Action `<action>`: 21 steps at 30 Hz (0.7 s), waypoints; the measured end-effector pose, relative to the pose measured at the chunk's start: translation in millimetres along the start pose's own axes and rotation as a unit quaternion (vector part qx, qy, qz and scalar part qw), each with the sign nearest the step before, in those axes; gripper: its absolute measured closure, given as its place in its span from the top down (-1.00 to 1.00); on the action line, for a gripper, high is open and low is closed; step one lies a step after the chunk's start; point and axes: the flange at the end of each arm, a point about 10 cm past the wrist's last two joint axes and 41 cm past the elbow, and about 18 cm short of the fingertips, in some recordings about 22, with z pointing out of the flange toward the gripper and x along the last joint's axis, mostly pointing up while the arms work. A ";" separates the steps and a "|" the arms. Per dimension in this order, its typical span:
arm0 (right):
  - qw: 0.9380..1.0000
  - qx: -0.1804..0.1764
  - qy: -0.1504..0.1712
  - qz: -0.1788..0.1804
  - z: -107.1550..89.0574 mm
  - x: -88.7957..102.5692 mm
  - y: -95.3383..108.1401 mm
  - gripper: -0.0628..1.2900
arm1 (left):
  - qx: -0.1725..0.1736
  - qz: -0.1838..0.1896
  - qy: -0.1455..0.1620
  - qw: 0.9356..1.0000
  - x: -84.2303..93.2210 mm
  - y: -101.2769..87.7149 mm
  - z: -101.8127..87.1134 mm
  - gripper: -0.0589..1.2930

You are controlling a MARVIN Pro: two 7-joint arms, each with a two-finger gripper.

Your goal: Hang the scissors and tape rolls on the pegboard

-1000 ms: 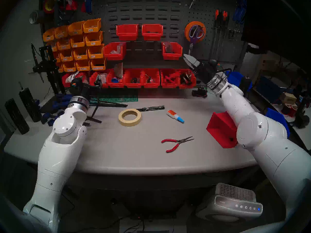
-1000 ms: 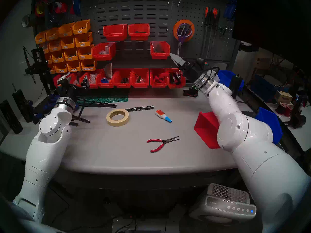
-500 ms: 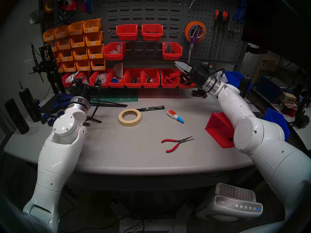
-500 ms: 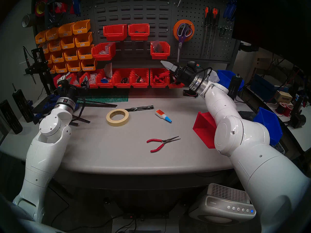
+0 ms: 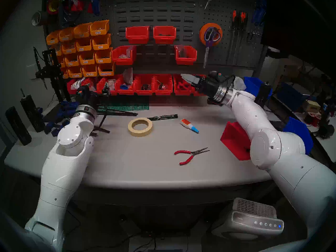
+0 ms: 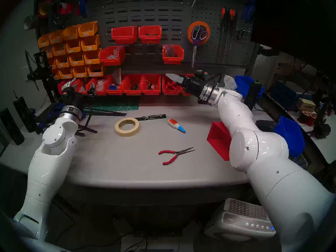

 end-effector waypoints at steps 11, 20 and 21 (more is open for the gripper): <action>0.999 -0.008 -0.032 0.000 7.8 -7.3 -1.2 0.94 | 0.000 0.000 -0.001 1.000 -0.4 -0.1 -0.1 0.91; 0.999 -0.014 -0.052 -0.006 13.5 -11.5 -4.2 0.94 | 0.000 0.000 -0.001 1.000 -0.5 -0.1 -0.1 0.91; 0.998 -0.014 -0.053 -0.006 13.9 -11.8 -4.5 0.94 | 0.000 0.000 -0.001 1.000 -0.6 -0.1 -0.1 0.91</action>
